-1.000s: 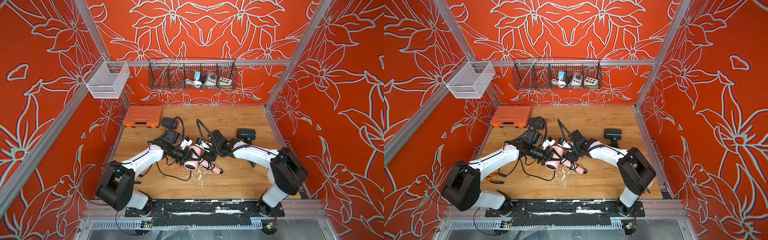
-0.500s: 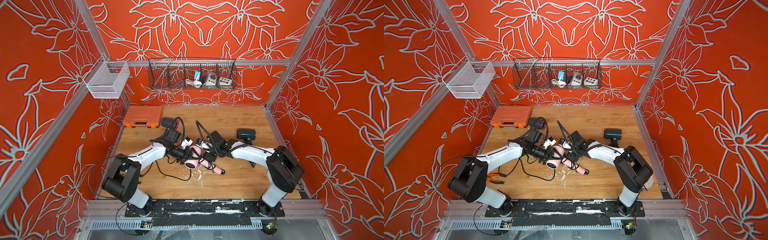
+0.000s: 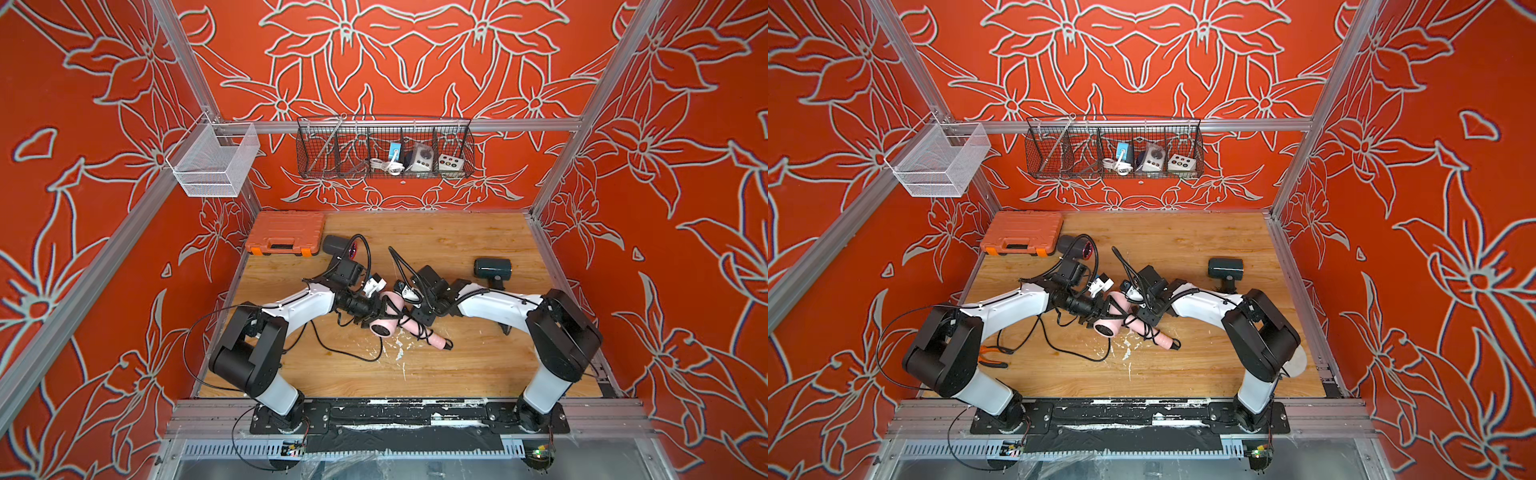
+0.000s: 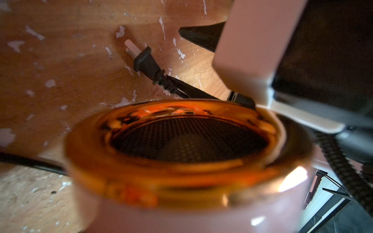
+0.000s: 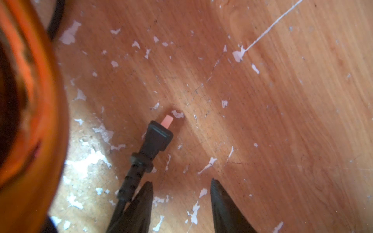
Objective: Wrap the cord around the hair dryer
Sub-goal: Wrap the power cord around the hair dryer.
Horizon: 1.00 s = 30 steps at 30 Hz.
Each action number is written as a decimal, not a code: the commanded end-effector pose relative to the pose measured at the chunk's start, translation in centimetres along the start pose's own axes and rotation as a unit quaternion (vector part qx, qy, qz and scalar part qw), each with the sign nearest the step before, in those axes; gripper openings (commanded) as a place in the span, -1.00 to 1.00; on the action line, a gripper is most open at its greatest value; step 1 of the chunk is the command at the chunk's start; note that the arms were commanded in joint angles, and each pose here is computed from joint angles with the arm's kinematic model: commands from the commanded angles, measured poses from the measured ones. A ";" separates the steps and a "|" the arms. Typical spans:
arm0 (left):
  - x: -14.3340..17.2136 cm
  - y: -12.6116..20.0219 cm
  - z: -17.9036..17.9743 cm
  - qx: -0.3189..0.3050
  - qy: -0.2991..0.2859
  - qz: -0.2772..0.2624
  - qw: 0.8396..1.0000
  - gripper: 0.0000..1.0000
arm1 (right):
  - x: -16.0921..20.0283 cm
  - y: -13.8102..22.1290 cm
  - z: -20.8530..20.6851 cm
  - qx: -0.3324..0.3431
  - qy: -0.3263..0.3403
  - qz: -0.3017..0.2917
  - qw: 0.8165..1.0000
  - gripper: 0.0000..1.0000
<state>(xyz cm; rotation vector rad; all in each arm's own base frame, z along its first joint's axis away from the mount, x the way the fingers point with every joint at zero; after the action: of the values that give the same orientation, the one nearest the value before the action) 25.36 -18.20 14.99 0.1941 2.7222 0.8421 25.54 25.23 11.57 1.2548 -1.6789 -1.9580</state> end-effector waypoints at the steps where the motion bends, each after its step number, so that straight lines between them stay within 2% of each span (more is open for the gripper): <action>1: -0.2 -0.1 1.7 -0.078 -0.015 -0.009 0.997 -1.00 | 0.8 0.1 -0.1 0.026 -0.007 0.030 0.999 0.08; 16: 0.5 -0.3 2.2 -0.085 -0.009 0.003 0.996 -1.00 | -0.1 1.9 -1.4 0.088 -0.050 0.041 0.994 0.28; 25: 0.4 -0.2 2.1 -0.083 -0.010 0.003 0.997 -1.00 | 0.7 1.9 -2.0 0.106 -0.069 0.068 0.990 0.35; 30: 0.5 -0.2 2.1 -0.083 -0.008 0.004 0.997 -1.00 | 0.9 2.6 -2.3 0.102 -0.083 0.063 0.989 0.38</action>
<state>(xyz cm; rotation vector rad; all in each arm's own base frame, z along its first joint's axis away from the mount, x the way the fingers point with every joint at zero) 25.53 -18.00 14.70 0.1851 2.6729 0.8859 25.80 22.81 12.47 1.0576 -1.9913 -1.8801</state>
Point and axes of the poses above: each gripper's point midway between its finger pads, its own y axis back along the fingers, its own z axis along the line the jaws close on, x = y × z, the point moved 8 cm from there along y, back along the fingers, and after that the axes turned 14 degrees about -y, right-handed, at the moved point
